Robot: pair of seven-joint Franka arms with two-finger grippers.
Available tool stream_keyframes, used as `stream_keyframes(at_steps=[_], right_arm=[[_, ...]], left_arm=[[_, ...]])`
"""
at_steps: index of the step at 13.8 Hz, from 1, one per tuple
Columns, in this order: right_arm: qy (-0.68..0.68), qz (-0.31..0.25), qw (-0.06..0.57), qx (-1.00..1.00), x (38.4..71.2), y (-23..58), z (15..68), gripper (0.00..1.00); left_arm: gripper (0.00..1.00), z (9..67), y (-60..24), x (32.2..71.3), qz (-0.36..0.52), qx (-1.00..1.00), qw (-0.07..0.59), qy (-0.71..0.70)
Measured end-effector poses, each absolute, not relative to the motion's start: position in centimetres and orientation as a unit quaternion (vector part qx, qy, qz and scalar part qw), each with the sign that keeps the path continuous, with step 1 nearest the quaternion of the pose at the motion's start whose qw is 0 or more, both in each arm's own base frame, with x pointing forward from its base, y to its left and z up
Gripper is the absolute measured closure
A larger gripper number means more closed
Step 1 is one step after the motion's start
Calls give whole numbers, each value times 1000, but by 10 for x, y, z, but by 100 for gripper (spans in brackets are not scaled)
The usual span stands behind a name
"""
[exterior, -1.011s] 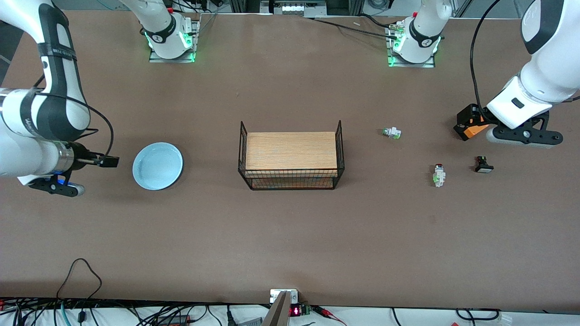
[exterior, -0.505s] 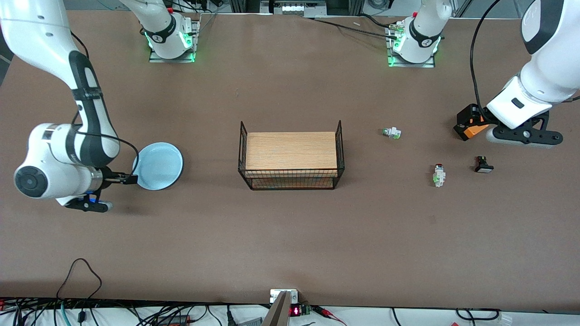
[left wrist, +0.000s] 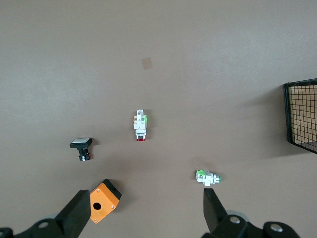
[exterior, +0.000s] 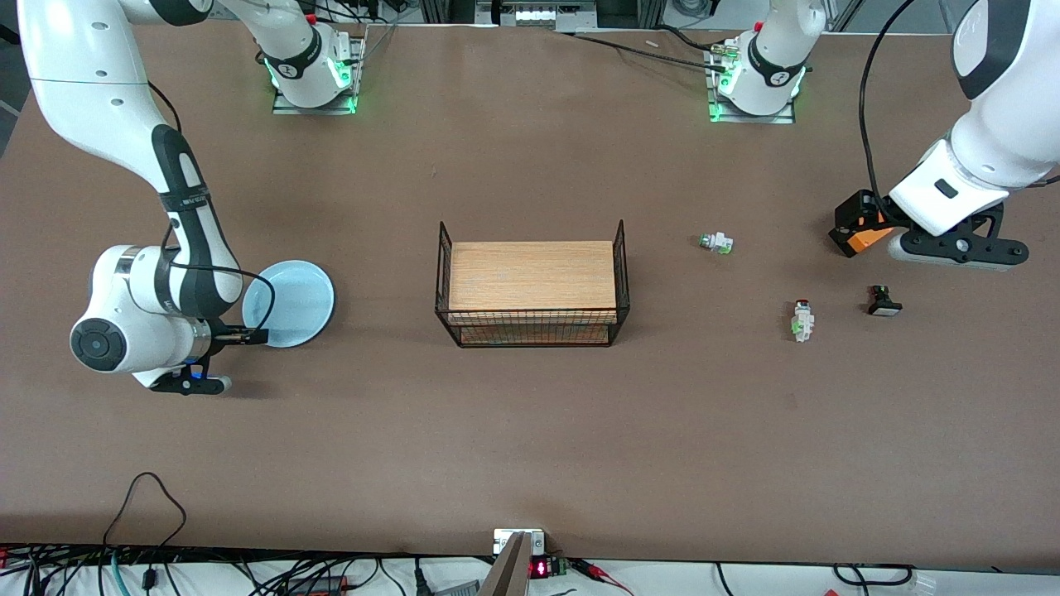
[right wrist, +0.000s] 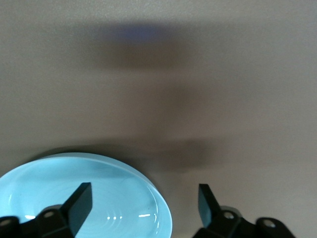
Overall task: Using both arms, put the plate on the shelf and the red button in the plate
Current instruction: 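Lower the right gripper onto the plate rim and close it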
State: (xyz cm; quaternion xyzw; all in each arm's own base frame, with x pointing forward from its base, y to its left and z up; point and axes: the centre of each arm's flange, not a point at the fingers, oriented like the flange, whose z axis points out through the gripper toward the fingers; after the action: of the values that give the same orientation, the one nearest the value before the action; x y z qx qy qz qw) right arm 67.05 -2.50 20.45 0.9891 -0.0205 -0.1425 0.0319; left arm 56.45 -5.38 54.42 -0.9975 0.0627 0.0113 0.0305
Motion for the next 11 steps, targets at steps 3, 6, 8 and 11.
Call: stream_keyframes(at_steps=[3,6,8,11], right_arm=[[-19,-144,32,989,669,-25,199,11],[-2,-133,29,991,668,-28,182,11],[4,-130,29,991,665,-30,169,12],[0,-130,28,991,663,-37,169,37]], left_arm=[[0,544,-54,564,11,-997,31,63],[0,544,-54,564,11,-997,31,63],[0,544,-54,564,11,-998,31,63],[0,544,-54,564,11,-997,31,63]])
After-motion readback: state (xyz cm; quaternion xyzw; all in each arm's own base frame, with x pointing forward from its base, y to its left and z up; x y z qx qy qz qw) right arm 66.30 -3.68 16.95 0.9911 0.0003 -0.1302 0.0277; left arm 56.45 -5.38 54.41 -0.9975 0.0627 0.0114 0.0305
